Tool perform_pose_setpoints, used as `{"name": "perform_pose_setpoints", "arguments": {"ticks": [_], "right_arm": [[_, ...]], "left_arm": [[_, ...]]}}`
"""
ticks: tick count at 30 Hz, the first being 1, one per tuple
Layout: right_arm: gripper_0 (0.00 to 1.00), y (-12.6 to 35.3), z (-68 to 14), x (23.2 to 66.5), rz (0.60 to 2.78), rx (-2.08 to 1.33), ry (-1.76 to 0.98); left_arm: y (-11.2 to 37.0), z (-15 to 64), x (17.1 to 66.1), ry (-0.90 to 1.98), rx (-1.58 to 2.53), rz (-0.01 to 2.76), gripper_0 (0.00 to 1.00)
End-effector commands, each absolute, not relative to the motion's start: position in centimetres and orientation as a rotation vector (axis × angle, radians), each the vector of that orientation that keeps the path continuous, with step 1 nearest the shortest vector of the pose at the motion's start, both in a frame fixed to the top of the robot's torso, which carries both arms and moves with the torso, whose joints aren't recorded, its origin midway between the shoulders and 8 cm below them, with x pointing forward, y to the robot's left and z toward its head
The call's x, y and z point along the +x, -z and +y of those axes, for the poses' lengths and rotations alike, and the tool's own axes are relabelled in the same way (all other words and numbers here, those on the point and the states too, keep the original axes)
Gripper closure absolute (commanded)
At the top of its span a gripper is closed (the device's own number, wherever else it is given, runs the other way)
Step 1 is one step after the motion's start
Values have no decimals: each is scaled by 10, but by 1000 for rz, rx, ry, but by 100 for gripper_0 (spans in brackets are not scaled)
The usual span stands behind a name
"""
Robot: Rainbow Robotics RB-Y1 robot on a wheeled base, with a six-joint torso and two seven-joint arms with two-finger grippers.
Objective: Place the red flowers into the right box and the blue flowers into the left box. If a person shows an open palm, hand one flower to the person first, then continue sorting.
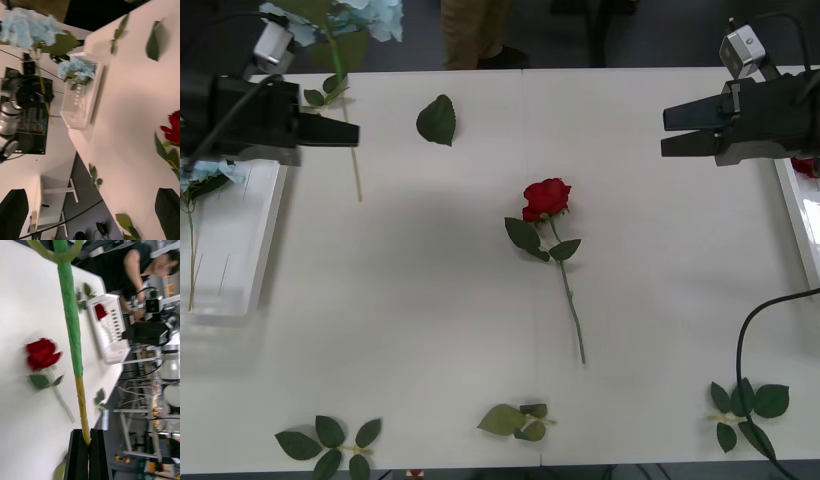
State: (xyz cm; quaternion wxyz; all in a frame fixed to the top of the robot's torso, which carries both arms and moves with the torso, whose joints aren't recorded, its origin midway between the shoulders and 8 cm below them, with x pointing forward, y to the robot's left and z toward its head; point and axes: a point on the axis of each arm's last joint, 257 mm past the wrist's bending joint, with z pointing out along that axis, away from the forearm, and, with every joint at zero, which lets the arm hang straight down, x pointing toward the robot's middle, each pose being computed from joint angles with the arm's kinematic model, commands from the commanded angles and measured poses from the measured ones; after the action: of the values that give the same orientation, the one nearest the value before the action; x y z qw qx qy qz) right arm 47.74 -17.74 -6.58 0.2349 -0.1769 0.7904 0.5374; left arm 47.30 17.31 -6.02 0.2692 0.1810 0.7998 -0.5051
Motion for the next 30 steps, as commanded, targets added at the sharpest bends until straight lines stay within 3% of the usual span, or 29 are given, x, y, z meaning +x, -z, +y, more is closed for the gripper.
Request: {"name": "perform_pose_setpoints", "arguments": {"ticks": [1, 7, 14, 21, 30], "right_arm": [[2, 103, -198, 496, 2319, -497, -1202], [2, 159, -181, 516, 2456, -605, -841], [2, 214, -112, 511, 2400, -580, -695], [2, 259, -108, 482, 2424, -591, -551], [2, 282, -99, 512, 2363, -464, -472]], "left_arm": [[34, 273, 475, 1088, 505, 2235, 100], [48, 388, 461, 804, 355, 2442, 100], [69, 486, 444, 397, 248, 2624, 100], [108, 545, 445, 139, 168, 2678, 100], [191, 579, 460, -43, 107, 2635, 100]]}}
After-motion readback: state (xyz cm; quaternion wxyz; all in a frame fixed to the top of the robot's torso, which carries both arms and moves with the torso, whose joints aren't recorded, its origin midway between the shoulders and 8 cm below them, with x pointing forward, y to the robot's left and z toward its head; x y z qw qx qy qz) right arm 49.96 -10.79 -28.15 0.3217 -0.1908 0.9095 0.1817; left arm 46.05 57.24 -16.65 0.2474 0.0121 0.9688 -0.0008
